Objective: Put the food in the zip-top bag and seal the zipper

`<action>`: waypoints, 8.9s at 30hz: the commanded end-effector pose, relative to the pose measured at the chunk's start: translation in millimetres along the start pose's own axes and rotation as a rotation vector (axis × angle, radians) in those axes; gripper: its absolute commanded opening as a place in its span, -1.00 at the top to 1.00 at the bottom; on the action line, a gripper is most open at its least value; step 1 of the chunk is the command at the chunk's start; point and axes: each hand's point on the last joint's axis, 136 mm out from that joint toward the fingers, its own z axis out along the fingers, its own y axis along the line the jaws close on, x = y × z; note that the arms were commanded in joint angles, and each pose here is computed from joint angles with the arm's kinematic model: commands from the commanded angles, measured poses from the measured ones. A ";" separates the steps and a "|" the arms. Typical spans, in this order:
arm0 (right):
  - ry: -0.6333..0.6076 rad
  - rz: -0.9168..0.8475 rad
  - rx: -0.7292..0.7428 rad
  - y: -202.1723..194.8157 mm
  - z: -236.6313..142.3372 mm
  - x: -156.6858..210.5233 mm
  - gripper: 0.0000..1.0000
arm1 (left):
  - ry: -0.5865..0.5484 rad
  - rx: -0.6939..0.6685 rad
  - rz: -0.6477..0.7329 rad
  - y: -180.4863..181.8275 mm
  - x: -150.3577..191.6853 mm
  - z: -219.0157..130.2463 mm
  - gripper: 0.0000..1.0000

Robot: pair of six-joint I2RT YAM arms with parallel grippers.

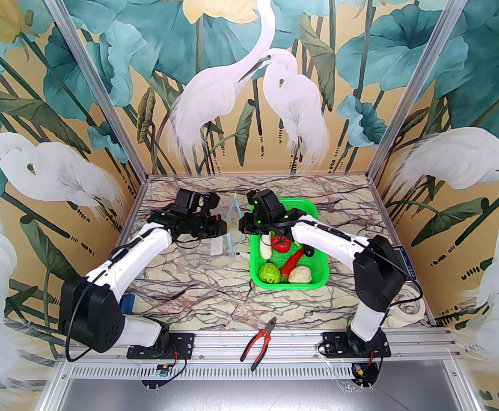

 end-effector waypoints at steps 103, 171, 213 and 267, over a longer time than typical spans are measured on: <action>-0.209 -0.031 0.007 0.9 -91.3 -53.2 0.01 | 0.027 -0.034 0.047 2.2 -41.8 21.3 1.00; -0.041 -0.115 0.196 -7.5 -63.4 -44.3 -0.59 | -0.007 0.351 -0.120 -33.6 -36.6 -8.5 1.00; 0.299 0.150 0.392 -140.0 42.6 40.7 -0.26 | 0.062 0.118 -0.023 6.0 -13.5 -1.3 1.00; -0.890 0.117 0.077 28.5 -152.1 -117.2 0.23 | 0.031 0.167 -0.030 -5.5 -31.7 -1.3 1.00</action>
